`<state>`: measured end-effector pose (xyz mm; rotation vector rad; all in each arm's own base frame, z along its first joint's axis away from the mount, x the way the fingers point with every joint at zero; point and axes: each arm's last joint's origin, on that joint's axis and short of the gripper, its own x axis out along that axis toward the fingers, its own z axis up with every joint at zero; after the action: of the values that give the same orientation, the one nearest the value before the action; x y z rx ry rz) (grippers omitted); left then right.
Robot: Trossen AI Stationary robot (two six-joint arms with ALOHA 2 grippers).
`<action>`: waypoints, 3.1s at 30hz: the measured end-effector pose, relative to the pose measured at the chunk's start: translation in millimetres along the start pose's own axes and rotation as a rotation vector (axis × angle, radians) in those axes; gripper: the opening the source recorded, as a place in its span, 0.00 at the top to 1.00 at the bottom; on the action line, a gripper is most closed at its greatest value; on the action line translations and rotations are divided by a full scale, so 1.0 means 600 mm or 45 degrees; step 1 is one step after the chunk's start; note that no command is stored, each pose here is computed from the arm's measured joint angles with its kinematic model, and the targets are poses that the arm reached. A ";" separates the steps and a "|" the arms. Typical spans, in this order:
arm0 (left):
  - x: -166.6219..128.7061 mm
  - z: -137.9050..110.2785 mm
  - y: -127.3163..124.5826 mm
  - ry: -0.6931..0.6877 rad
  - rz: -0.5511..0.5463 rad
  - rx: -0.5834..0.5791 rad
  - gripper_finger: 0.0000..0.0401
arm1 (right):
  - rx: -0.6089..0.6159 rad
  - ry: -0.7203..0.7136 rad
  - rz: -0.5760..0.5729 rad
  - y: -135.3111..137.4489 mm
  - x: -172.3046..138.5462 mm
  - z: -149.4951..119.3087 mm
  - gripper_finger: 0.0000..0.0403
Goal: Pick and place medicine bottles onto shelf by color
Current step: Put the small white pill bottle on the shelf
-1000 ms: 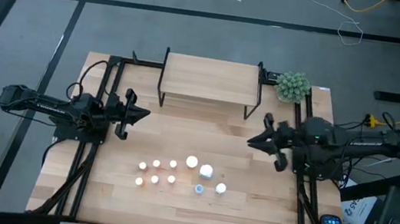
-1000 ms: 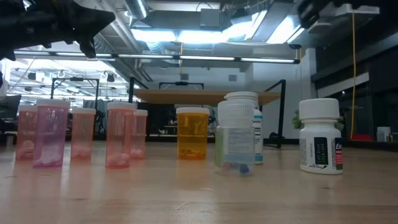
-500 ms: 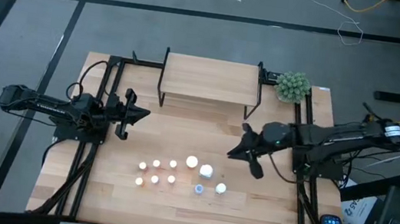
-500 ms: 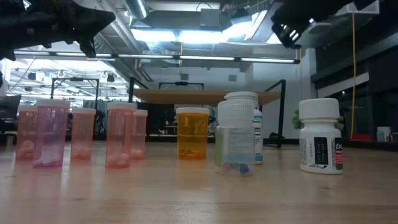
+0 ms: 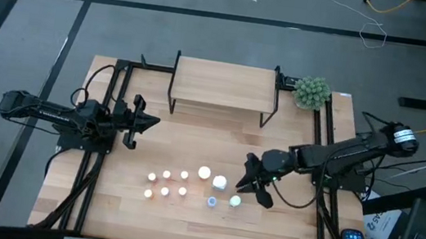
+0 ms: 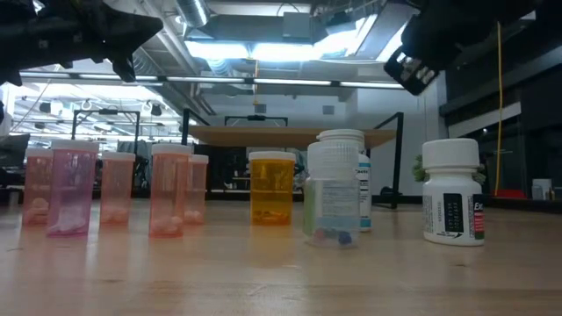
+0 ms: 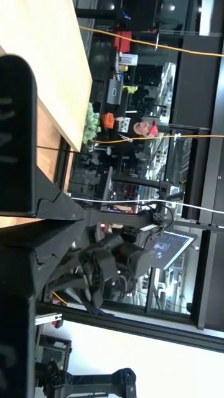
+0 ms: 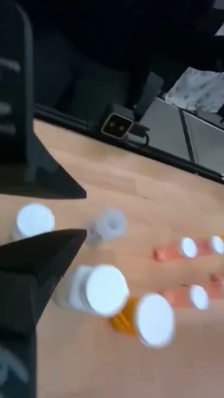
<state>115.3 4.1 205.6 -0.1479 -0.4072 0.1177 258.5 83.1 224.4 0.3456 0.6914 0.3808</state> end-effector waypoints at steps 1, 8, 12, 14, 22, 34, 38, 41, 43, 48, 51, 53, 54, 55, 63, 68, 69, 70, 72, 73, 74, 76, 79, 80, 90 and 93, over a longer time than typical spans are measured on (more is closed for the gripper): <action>0.000 0.000 0.000 0.000 0.000 0.000 1.00 | 0.034 0.007 0.005 0.002 0.005 -0.002 0.73; 0.000 0.000 0.000 0.003 0.000 0.001 1.00 | 0.249 0.087 0.010 0.009 0.035 -0.021 0.58; 0.000 0.000 0.000 0.003 0.000 0.001 1.00 | 0.288 0.119 0.004 0.009 0.044 -0.028 0.56; 0.000 0.000 0.000 0.003 0.000 0.001 1.00 | 0.284 0.105 0.001 0.009 0.044 -0.026 0.56; 0.000 0.000 0.000 0.003 0.000 0.001 1.00 | 0.135 -0.010 0.041 0.048 0.046 0.016 0.56; 0.000 -0.003 0.000 0.023 0.003 0.005 1.00 | -0.166 0.255 -0.298 0.117 0.066 0.063 0.56; 0.000 -0.004 0.000 0.028 0.004 0.006 1.00 | -0.176 0.335 -0.334 0.111 0.091 0.055 0.56; 0.000 -0.004 0.000 0.031 0.004 0.006 1.00 | -0.174 0.386 -0.358 0.104 0.105 0.044 0.56; 0.000 -0.004 0.001 0.033 0.004 0.006 1.00 | -0.162 0.437 -0.383 0.098 0.112 0.035 0.56; 0.000 -0.006 0.001 0.044 0.005 0.007 1.00 | -0.132 0.492 -0.416 0.088 0.137 0.020 0.56; 0.000 -0.012 0.001 0.090 0.011 0.015 1.00 | -0.136 0.532 -0.433 0.083 0.146 0.011 0.56; -0.001 -0.015 0.002 0.118 0.014 0.019 1.00 | -0.138 0.543 -0.438 0.082 0.146 0.009 0.56; -0.001 -0.016 0.002 0.125 0.015 0.020 1.00 | -0.138 0.548 -0.441 0.081 0.146 0.009 0.56; -0.001 -0.017 0.002 0.135 0.016 0.021 1.00 | -0.140 0.548 -0.444 0.081 0.146 0.009 0.56; -0.001 -0.017 0.002 0.137 0.017 0.021 1.00 | -0.182 0.588 -0.497 0.078 0.141 0.004 0.56; -0.001 -0.017 0.002 0.135 0.016 0.021 1.00 | -0.182 0.593 -0.498 0.077 0.141 0.004 0.56; -0.001 -0.017 0.002 0.136 0.016 0.021 1.00 | -0.181 0.595 -0.498 0.077 0.141 0.003 0.56; -0.001 -0.017 0.002 0.137 0.017 0.021 1.00 | -0.180 0.597 -0.495 0.077 0.141 0.003 0.56; -0.001 -0.017 0.002 0.136 0.016 0.021 1.00 | -0.175 0.606 -0.483 0.077 0.143 0.002 0.56; -0.001 -0.017 0.002 0.136 0.017 0.021 1.00 | -0.175 0.610 -0.485 0.077 0.144 0.001 0.56; -0.001 -0.017 0.002 0.136 0.017 0.022 1.00 | -0.174 0.613 -0.484 0.076 0.144 0.001 0.56; -0.001 -0.017 0.002 0.136 0.016 0.021 1.00 | -0.152 0.607 -0.487 0.076 0.146 0.000 0.56; -0.001 -0.017 0.002 0.136 0.017 0.021 1.00 | -0.141 0.634 -0.501 0.073 0.150 -0.005 0.56; -0.001 -0.017 0.002 0.137 0.016 0.021 1.00 | -0.141 0.635 -0.501 0.073 0.151 -0.006 0.56; -0.001 -0.017 0.002 0.136 0.017 0.021 1.00 | -0.093 0.697 -0.505 0.071 0.149 -0.013 0.56; -0.001 -0.017 0.002 0.136 0.016 0.021 1.00 | -0.091 0.712 -0.504 0.071 0.148 -0.014 0.56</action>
<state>118.9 4.1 195.7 -0.1400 -0.2986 0.1250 305.9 161.6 187.9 0.0216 1.2644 0.1178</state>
